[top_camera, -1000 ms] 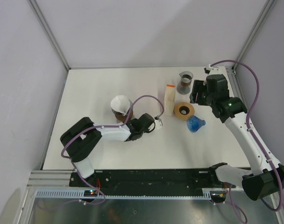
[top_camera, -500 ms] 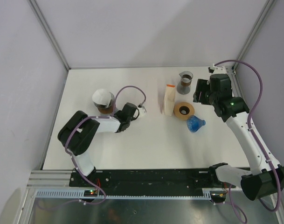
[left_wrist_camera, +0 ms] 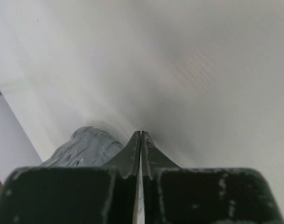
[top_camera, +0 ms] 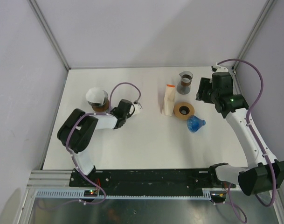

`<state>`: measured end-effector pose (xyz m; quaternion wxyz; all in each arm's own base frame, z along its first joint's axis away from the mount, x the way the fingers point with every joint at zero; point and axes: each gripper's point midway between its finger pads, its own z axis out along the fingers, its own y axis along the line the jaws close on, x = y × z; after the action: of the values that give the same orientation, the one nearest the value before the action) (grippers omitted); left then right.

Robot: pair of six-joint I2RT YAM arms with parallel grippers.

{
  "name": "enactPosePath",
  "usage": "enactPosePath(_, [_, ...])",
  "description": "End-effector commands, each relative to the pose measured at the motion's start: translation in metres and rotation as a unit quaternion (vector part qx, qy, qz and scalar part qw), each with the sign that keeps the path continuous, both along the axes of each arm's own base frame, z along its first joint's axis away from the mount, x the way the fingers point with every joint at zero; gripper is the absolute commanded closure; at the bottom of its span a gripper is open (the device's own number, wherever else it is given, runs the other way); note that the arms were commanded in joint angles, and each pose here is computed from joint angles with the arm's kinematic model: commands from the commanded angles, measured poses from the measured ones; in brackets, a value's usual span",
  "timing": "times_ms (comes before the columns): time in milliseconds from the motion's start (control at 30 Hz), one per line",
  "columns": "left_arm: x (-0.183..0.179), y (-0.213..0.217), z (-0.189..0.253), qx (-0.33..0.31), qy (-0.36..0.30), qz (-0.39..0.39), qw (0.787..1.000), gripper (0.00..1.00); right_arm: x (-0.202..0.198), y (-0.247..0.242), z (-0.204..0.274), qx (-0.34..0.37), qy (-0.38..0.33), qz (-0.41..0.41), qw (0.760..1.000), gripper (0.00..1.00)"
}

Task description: Place the coffee filter in the dripper

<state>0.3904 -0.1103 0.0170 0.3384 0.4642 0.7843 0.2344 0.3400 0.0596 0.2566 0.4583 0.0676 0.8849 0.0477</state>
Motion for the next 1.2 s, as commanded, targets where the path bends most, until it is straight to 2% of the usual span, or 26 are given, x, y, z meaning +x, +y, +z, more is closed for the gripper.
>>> enactPosePath(0, [0.007,-0.038,0.048,-0.107,-0.018,-0.023,0.994,0.90,0.015,-0.003,0.009,0.007,-0.026,-0.003,1.000,0.34])
enactPosePath(100, [-0.005,-0.059,0.069,-0.164,0.000,-0.044,0.985,0.67,0.024,-0.004,0.011,0.013,-0.035,-0.006,0.999,0.30])
enactPosePath(167, [-0.013,-0.072,0.087,-0.207,0.013,-0.058,0.977,0.41,0.033,-0.005,0.016,0.019,-0.045,-0.008,0.999,0.23])
enactPosePath(233, [-0.021,-0.081,0.102,-0.241,0.023,-0.066,0.968,0.24,0.045,-0.004,0.018,0.024,-0.050,-0.009,0.998,0.17])
enactPosePath(367, [-0.033,-0.097,0.132,-0.302,0.031,-0.078,0.950,0.04,0.073,-0.002,0.023,0.030,-0.052,-0.007,0.998,0.07])
enactPosePath(433, [-0.035,-0.102,0.143,-0.327,0.031,-0.079,0.941,0.01,0.091,-0.001,0.017,0.028,-0.039,-0.010,0.999,0.02])
enactPosePath(533, [-0.038,-0.107,0.150,-0.344,0.034,-0.080,0.935,0.01,0.117,-0.002,0.017,0.026,-0.033,-0.017,0.999,0.01])
enactPosePath(833, [-0.027,-0.095,0.139,-0.316,0.024,-0.047,0.947,0.00,0.191,-0.005,-0.010,0.031,-0.014,-0.031,0.999,0.03])
enactPosePath(1067, [-0.027,-0.094,0.129,-0.309,0.034,-0.043,0.950,0.00,0.233,-0.007,-0.062,0.023,0.027,-0.055,0.998,0.35])
enactPosePath(1167, [-0.026,-0.090,0.125,-0.300,0.031,-0.035,0.953,0.00,0.242,-0.002,-0.078,0.023,0.047,-0.051,0.997,0.41])
